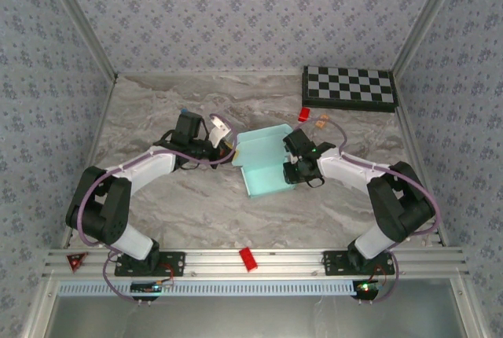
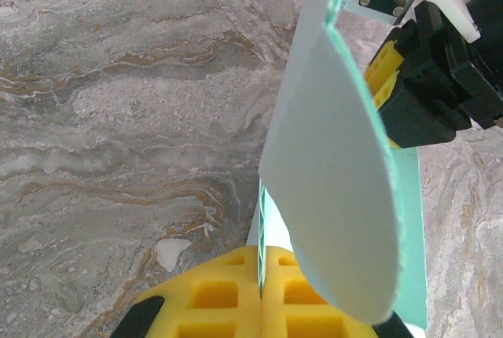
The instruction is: Fold the paper box
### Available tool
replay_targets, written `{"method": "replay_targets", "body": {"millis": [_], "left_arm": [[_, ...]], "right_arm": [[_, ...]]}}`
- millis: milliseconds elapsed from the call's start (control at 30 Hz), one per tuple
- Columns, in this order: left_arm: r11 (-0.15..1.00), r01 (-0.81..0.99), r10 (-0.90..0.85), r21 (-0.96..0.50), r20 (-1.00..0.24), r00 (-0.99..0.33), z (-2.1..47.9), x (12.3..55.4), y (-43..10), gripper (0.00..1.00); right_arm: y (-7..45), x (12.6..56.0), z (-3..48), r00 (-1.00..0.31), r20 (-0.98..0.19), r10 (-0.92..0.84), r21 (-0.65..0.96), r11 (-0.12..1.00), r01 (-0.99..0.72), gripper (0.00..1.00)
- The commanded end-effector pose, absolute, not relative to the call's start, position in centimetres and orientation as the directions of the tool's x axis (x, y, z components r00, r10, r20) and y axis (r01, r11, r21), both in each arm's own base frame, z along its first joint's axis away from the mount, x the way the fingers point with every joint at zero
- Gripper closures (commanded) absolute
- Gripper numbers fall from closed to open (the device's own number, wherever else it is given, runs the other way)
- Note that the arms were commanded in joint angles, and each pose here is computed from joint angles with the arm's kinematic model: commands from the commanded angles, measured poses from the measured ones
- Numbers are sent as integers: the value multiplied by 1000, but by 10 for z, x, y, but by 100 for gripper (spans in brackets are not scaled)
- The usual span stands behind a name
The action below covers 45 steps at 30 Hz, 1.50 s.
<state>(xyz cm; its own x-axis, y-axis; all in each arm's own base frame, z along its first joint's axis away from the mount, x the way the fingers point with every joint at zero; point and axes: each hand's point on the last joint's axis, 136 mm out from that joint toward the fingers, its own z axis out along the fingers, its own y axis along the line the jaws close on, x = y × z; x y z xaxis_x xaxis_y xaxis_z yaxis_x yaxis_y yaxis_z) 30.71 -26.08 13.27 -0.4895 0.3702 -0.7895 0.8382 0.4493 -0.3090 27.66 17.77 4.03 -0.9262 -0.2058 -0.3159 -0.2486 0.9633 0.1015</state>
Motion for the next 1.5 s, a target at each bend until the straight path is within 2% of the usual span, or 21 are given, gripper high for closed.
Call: {"method": "replay_targets", "body": {"millis": [0, 733, 1467], "left_arm": [[423, 863, 354, -276, -827, -438, 151, 310, -264, 100], [425, 864, 359, -270, -826, -435, 150, 310, -264, 100], [423, 871, 369, -250, -831, -417, 155, 313, -263, 100]], "right_arm": [[172, 263, 32, -941, -252, -226, 98, 961, -257, 71], [157, 261, 20, -947, -214, -238, 0, 970, -244, 83], [137, 257, 8, -961, -141, -237, -174, 962, -211, 86]]}}
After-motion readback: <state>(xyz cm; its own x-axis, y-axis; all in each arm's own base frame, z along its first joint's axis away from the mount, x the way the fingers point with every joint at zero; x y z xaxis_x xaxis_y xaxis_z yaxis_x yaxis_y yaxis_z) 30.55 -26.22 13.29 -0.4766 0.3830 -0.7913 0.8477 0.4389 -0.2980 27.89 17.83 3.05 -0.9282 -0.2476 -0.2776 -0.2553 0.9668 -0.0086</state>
